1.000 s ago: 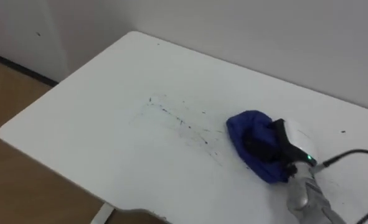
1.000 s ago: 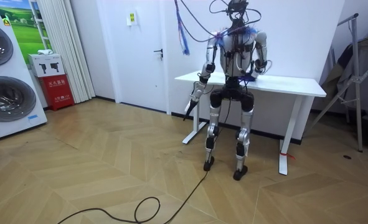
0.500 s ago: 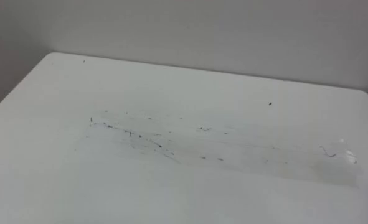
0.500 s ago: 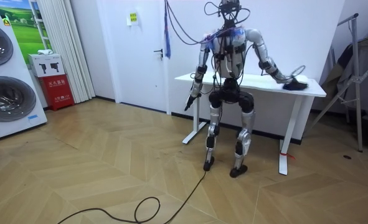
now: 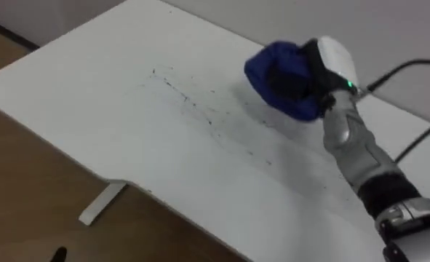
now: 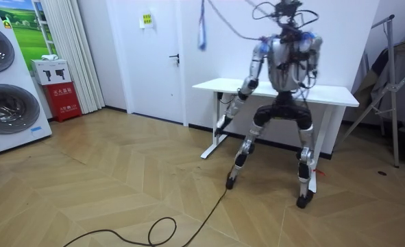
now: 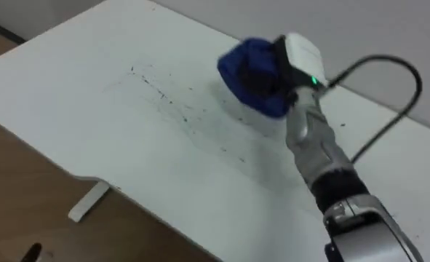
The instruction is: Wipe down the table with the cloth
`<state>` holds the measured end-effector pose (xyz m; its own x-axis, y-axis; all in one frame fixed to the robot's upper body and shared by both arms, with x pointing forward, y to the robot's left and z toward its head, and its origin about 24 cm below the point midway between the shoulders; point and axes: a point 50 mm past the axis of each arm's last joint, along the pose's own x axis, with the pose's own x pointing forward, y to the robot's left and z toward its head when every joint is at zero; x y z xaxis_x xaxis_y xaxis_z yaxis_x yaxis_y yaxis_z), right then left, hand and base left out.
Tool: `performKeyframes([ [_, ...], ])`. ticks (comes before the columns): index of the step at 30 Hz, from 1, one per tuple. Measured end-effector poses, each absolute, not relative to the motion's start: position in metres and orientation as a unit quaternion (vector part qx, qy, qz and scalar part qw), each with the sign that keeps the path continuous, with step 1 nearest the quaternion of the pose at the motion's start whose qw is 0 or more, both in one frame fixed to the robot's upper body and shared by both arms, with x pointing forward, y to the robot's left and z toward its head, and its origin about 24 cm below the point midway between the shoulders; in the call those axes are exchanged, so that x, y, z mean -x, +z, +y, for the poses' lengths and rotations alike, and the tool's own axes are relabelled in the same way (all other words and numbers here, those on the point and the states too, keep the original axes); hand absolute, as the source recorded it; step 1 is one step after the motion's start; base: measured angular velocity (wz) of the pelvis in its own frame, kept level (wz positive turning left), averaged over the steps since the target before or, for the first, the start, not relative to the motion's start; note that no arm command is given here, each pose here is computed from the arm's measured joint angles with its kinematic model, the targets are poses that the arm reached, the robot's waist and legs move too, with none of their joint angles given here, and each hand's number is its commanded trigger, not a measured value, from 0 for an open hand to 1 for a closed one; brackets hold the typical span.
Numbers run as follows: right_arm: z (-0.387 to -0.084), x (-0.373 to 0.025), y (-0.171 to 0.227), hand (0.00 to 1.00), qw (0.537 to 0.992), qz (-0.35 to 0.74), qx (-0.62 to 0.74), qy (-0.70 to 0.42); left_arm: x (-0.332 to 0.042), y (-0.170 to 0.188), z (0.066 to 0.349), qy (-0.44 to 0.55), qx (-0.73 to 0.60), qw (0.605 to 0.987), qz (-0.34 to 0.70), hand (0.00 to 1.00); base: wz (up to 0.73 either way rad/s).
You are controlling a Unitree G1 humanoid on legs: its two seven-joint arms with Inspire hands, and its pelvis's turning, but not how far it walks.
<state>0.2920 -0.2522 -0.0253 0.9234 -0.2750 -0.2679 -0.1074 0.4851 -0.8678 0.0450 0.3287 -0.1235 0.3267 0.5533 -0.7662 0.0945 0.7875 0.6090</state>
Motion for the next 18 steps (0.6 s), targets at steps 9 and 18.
performKeyframes([
  [9, -0.362, -0.174, -0.052, 1.00, 0.815, 0.324, 0.403, -0.261, -0.020, -0.127, 0.318, 0.161, -0.263, 0.762, 0.570, 0.00, 0.14],
  [18, -0.203, -0.314, 0.008, 1.00, 0.881, 0.110, 0.458, -0.038, -0.043, -0.141, 0.288, 0.144, -0.236, 0.768, 0.578, 0.00, -1.03],
])
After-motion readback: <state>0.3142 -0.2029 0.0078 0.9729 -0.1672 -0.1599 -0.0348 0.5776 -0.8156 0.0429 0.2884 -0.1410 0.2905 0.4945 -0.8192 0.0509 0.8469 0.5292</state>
